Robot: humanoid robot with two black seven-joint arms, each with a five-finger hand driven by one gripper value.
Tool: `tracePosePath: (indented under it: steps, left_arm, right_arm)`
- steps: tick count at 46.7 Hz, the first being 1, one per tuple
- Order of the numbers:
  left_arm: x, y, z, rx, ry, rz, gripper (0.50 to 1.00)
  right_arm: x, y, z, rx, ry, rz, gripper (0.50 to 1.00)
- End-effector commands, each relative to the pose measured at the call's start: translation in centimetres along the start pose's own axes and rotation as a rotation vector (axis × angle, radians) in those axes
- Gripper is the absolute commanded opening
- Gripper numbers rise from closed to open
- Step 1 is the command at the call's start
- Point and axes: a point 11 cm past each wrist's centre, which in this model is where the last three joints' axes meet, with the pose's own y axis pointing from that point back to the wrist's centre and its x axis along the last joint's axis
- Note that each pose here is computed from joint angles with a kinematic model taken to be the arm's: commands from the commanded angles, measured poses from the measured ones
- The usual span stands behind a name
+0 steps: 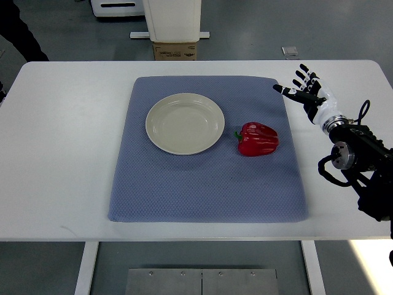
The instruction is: Place red pepper on plate with right hand
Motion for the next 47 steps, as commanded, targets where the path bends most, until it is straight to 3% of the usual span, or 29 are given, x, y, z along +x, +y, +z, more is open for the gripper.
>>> tracePosePath:
  steps: [1, 32, 47]
  left_arm:
    - [0.0, 0.0, 0.0, 0.000, 0.000, 0.000, 1.000]
    - [0.0, 0.0, 0.0, 0.000, 0.000, 0.000, 1.000]
    - [0.0, 0.0, 0.0, 0.000, 0.000, 0.000, 1.000]
  right_arm:
    - [0.0, 0.0, 0.1, -0.006, 0.001, 0.000, 1.000]
    - [0.7, 0.8, -3.0, 0.067, 0.129, -0.095, 1.000]
    - [-1.3, 2.2, -5.5, 0.130, 0.307, -0.258, 1.000]
